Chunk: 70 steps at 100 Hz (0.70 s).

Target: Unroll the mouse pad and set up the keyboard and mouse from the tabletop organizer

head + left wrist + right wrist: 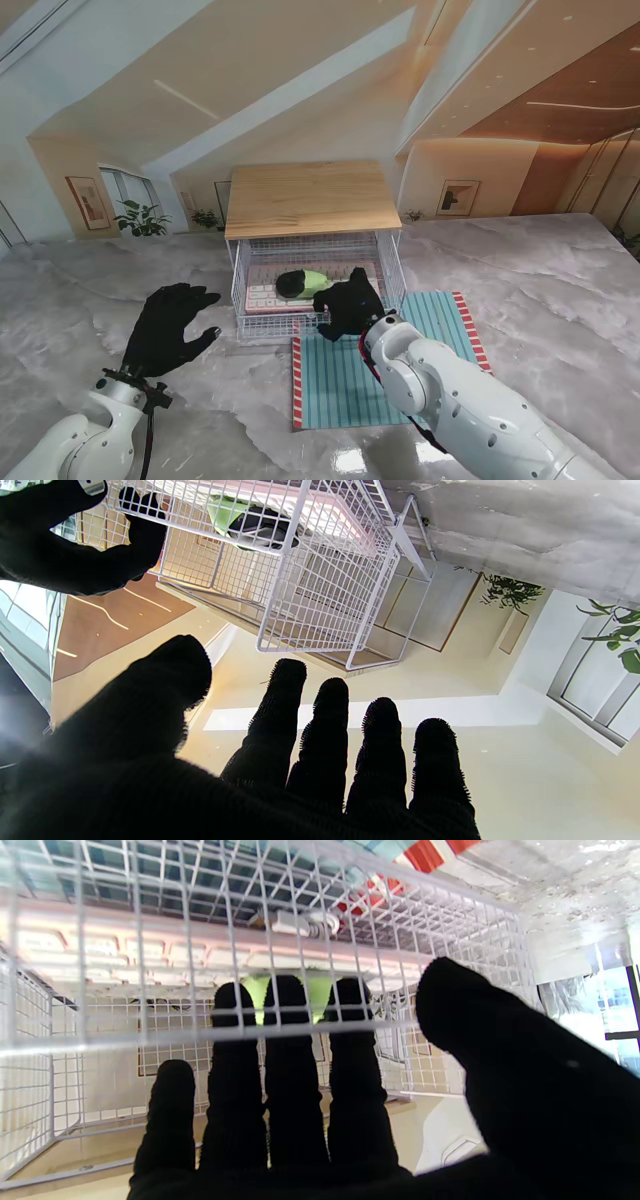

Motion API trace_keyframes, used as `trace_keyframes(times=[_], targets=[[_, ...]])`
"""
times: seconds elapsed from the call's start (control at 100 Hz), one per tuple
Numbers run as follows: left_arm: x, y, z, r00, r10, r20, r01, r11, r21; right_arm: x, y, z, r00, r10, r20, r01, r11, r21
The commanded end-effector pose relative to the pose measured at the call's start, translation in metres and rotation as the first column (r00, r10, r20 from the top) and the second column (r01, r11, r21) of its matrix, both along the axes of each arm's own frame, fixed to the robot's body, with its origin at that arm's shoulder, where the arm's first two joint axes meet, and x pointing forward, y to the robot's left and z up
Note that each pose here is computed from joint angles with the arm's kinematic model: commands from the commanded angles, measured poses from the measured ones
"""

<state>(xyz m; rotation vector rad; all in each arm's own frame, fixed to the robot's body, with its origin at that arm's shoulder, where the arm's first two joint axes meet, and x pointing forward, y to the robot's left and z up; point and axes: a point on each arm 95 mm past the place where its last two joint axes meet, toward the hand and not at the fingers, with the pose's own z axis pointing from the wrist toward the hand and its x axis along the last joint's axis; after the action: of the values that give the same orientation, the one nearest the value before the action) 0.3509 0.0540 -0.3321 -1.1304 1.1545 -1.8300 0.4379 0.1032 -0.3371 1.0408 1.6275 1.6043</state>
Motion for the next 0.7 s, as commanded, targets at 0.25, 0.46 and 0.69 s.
trace_keyframes(times=[0.25,0.46,0.69], targets=[[-0.002,-0.005,-0.001,1.000,-0.007,-0.014,0.007,1.000,-0.011,-0.004,-0.002,0.012,0.999,0.002,0.032,-0.004,0.999,0.052],[-0.002,-0.006,-0.001,1.000,-0.009,-0.015,0.009,1.000,-0.014,0.003,-0.002,0.028,0.998,0.011,0.060,-0.015,0.998,0.064],[-0.002,-0.006,-0.002,1.000,-0.011,-0.018,0.011,1.000,-0.014,0.020,0.008,0.040,0.996,0.027,0.080,-0.028,1.000,0.015]])
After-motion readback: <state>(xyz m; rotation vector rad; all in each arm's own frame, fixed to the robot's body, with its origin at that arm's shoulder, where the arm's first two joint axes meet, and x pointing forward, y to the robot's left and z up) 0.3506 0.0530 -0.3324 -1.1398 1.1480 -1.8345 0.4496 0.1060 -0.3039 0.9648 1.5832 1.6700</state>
